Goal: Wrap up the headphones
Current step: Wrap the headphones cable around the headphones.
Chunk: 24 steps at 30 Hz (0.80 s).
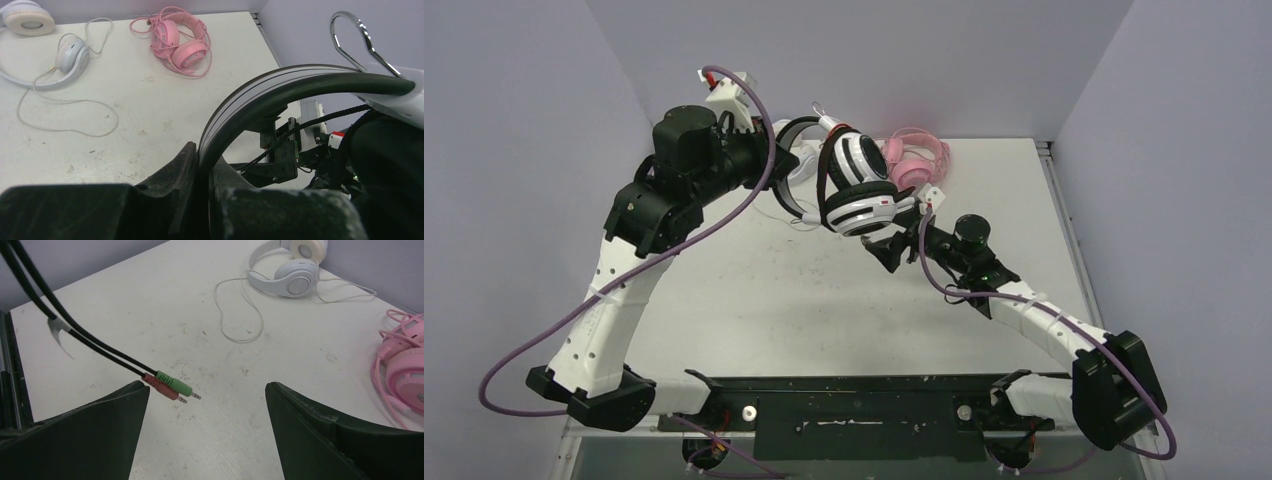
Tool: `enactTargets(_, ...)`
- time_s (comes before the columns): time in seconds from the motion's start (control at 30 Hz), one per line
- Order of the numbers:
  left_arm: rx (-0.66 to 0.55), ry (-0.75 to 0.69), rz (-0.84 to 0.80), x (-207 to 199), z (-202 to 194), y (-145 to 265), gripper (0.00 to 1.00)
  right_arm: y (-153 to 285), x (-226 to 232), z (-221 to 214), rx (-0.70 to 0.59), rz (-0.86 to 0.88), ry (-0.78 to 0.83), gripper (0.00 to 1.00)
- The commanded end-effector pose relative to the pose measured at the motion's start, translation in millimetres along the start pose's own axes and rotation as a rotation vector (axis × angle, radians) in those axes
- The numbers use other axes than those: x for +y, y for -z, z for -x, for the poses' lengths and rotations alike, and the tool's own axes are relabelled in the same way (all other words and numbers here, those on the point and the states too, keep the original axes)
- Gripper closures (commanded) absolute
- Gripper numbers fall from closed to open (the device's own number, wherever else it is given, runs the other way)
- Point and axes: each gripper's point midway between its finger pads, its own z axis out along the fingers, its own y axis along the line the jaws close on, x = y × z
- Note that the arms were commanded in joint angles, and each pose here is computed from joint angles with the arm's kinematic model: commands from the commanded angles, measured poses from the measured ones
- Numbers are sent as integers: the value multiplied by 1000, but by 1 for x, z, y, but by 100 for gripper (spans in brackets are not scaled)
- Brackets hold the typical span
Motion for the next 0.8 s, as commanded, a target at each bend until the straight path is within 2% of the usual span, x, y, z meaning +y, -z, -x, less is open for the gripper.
enactTargets(0.0,-152,43,-92,-28,46,19,100,17,-4,17,-78,-64,70,9)
enactTargets(0.17,-147,45,-104,-30,45,18,100,22,3,27,-121,-43,136,4)
enactTargets(0.27,-145,48,-109,-31,45,17,100,18,1,40,-138,-42,162,5)
enactTargets(0.67,-153,59,-124,-35,48,20,100,-20,36,57,-141,143,211,35)
enactTargets(0.77,-150,64,-127,-35,48,19,100,-26,41,58,-143,154,212,54)
